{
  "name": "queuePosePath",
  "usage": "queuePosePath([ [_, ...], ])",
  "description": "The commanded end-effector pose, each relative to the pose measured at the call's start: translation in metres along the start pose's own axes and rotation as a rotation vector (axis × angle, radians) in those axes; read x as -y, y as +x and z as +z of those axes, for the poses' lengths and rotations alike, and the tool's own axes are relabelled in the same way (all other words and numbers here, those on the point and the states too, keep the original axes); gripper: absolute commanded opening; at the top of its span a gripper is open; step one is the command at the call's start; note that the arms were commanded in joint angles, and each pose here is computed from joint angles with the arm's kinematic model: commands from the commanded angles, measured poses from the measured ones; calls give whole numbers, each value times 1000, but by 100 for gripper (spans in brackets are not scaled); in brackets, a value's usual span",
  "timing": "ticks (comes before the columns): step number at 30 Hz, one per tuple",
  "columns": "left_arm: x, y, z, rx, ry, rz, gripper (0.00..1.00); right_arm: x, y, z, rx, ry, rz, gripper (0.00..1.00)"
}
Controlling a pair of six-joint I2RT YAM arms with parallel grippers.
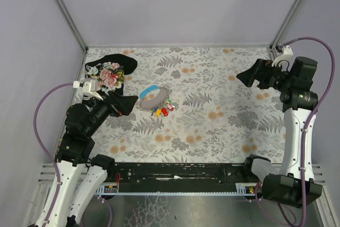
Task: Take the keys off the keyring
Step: Pick up the keyring from the center of the board.
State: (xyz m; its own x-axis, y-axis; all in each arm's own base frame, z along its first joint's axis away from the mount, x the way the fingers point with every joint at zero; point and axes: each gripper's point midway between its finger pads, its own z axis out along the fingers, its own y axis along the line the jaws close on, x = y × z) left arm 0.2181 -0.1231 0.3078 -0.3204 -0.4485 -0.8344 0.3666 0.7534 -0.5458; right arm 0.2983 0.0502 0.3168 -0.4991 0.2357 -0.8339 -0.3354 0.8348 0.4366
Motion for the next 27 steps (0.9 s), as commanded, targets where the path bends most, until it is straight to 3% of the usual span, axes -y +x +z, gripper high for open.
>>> queuePosePath([
  [1,19,-5,0,26,137,-25,100,0,-14,5,55,2,-21,99],
  [7,23,0,5,34,219,-76,100,-3,-12,13,47,-54,-62,99],
  [11,26,6,8,27,279,-121,100,-19,1,17,21,-206,-160,99],
  [19,-1,33,37,22,268,-273,97,-66,85,53,-175,-520,-465,99],
  [23,-39,65,71,-32,65,-279,93,-77,116,71,-246,-621,-493,99],
  [27,-68,92,105,-119,-238,-81,89,-85,135,76,-294,-691,-462,99],
])
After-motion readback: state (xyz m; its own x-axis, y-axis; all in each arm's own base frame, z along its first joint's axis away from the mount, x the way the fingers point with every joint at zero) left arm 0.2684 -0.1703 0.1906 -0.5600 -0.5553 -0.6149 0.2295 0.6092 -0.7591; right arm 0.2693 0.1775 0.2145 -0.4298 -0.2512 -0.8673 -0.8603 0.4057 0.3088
